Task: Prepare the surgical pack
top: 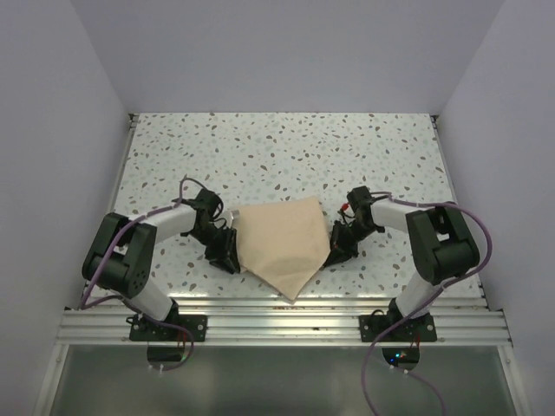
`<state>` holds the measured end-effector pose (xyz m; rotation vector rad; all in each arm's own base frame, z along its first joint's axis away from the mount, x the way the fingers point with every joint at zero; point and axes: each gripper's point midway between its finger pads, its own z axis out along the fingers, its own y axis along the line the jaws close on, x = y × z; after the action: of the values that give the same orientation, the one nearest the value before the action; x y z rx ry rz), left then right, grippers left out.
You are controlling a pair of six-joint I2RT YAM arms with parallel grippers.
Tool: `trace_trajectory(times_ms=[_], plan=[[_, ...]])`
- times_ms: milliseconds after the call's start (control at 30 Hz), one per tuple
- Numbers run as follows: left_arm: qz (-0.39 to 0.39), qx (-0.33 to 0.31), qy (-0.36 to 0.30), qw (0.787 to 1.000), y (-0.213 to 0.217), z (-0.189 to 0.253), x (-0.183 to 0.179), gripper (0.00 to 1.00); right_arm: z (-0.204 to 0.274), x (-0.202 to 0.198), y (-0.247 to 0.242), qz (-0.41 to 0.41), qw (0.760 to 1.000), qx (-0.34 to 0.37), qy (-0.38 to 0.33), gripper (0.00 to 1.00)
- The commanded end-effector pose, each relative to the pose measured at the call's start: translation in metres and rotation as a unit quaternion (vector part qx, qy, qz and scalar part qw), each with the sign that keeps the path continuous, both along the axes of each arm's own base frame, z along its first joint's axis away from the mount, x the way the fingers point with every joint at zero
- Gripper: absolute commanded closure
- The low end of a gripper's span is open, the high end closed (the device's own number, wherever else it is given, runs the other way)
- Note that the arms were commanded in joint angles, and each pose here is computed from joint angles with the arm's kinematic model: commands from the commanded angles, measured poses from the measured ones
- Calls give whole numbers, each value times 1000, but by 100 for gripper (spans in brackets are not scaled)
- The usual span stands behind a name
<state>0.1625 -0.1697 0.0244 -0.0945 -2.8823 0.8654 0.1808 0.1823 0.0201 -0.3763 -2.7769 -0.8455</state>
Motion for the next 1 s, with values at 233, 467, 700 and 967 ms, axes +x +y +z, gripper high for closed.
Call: trace_trajectory(times_ms=[233, 467, 700, 967], plan=[[47, 63, -30, 996, 26, 38, -23, 64, 22, 147, 0, -26, 997, -9, -71, 81], [50, 3, -191, 980, 8, 108, 32, 56, 24, 227, 0, 1, 995, -44, -92, 71], [-30, 75, -273, 958, -45, 138, 88, 50, 54, 209, -52, -8, 985, -105, -135, 20], [-152, 214, -302, 916, -87, 91, 78, 48, 86, 136, -72, -37, 981, -85, -169, 1]])
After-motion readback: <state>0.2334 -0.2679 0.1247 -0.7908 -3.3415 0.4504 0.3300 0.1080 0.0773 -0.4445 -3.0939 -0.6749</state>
